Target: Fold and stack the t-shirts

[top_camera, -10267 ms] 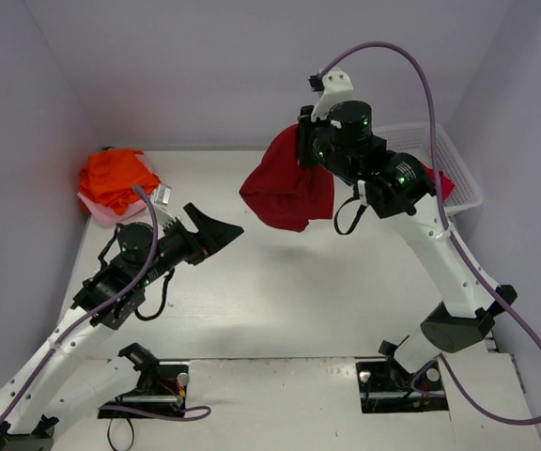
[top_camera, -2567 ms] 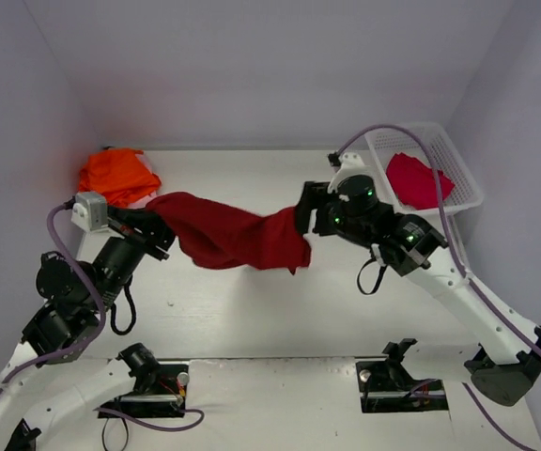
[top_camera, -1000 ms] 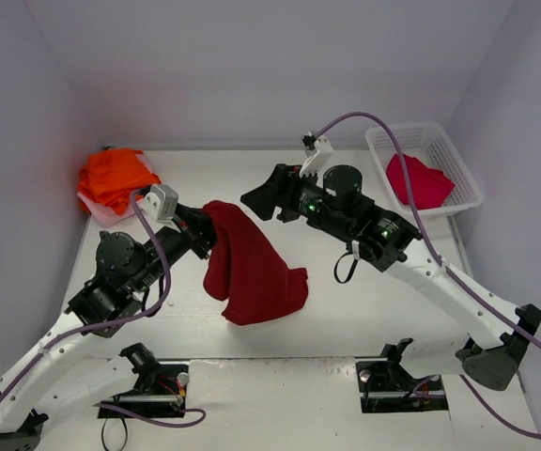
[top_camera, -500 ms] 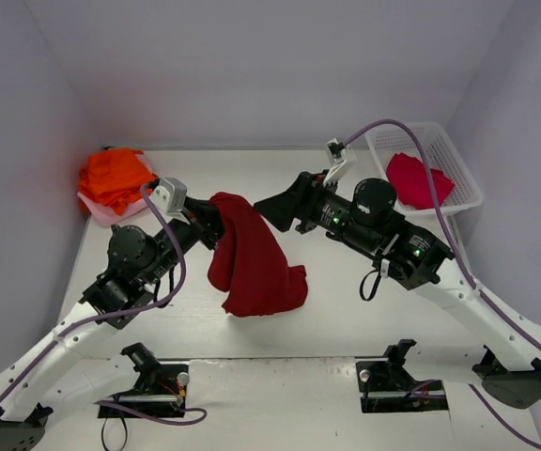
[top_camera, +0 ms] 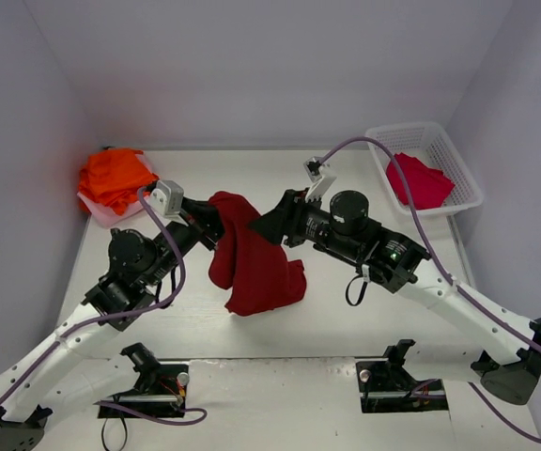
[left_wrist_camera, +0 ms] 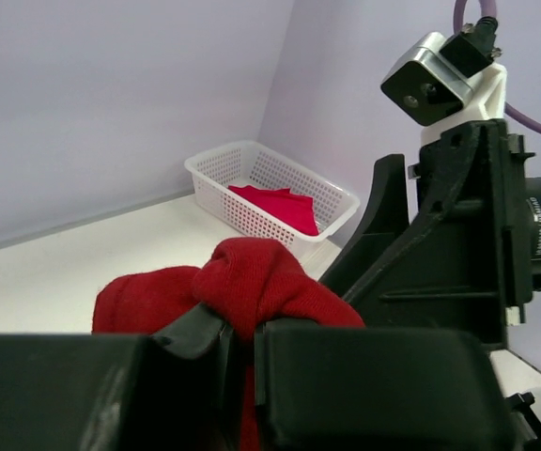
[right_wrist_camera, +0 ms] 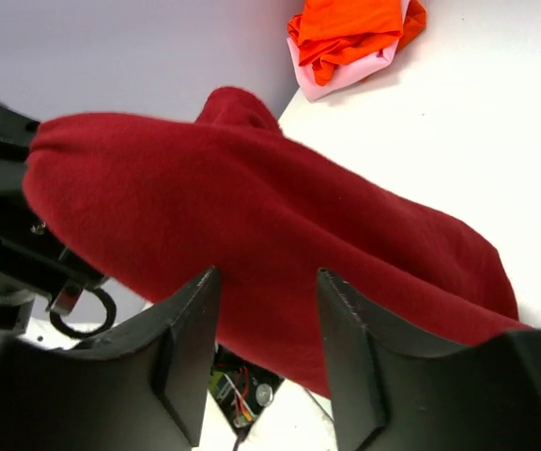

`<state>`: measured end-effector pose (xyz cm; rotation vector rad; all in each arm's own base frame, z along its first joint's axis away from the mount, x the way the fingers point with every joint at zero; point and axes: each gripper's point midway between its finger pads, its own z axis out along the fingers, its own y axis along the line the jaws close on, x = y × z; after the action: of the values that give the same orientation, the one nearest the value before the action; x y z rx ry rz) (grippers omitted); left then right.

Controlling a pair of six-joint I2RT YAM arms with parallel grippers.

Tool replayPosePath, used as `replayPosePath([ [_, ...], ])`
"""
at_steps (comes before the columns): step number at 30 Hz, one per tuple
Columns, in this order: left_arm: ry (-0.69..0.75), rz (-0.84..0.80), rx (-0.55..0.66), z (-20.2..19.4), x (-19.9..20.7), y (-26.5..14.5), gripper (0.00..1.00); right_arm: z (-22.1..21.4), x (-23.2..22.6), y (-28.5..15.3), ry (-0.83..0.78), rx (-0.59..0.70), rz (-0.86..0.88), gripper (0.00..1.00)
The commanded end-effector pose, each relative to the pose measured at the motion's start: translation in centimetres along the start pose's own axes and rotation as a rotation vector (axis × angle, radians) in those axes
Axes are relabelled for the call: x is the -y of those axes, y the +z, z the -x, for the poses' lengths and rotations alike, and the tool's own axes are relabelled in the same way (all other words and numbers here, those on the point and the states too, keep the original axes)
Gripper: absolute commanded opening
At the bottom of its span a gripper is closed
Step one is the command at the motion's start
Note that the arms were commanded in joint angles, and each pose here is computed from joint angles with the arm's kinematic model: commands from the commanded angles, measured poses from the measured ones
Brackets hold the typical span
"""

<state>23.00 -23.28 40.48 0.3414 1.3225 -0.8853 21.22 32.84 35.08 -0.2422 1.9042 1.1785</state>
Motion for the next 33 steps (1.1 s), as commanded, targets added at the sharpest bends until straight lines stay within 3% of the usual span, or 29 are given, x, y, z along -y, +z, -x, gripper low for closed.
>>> replayPosePath([
  [1, 0.000, -0.030, 0.177, 5.3, 1.1, -0.8, 0.00, 2.0, -1.7, 0.7, -0.028, 0.085, 0.069, 0.40],
  [5, -0.001, -0.026, 0.190, 5.6, 1.1, -1.6, 0.00, 1.4, -1.2, 1.3, -0.027, 0.079, 0.068, 0.08],
  [7, -0.001, -0.024, 0.189, 5.5, 1.0, -1.8, 0.00, 1.2, -1.0, 1.4, -0.020, 0.082, 0.069, 0.00],
  [14, 0.006, -0.024, 0.189, 5.9, 1.2, -2.9, 0.00, 3.1, -1.3, 0.0, -0.086, 0.100, 0.011, 0.00],
  [15, 0.008, -0.020, 0.192, 6.0, 1.1, -3.0, 0.00, 3.4, -1.1, -0.5, -0.117, 0.084, -0.018, 0.01],
  [16, 0.005, -0.022, 0.198, 6.2, 1.2, -3.2, 0.00, 3.6, -0.9, -0.6, -0.132, 0.081, -0.036, 0.14],
  [17, 0.002, -0.023, 0.201, 6.3, 1.2, -3.3, 0.00, 4.0, -0.7, -1.0, -0.144, 0.092, -0.053, 0.42],
  [20, -0.019, -0.049, 0.206, 6.4, 1.8, -3.3, 0.00, 4.2, -0.5, -1.6, -0.176, 0.107, -0.057, 0.56],
  [24, -0.041, -0.064, 0.210, 6.2, 2.0, -3.3, 0.00, 3.7, -1.5, -1.6, -0.202, 0.107, 0.025, 0.63],
  [33, -0.069, -0.089, 0.224, 6.7, 2.5, -3.6, 0.00, 1.1, -1.6, 1.1, -0.222, 0.075, 0.129, 0.61],
])
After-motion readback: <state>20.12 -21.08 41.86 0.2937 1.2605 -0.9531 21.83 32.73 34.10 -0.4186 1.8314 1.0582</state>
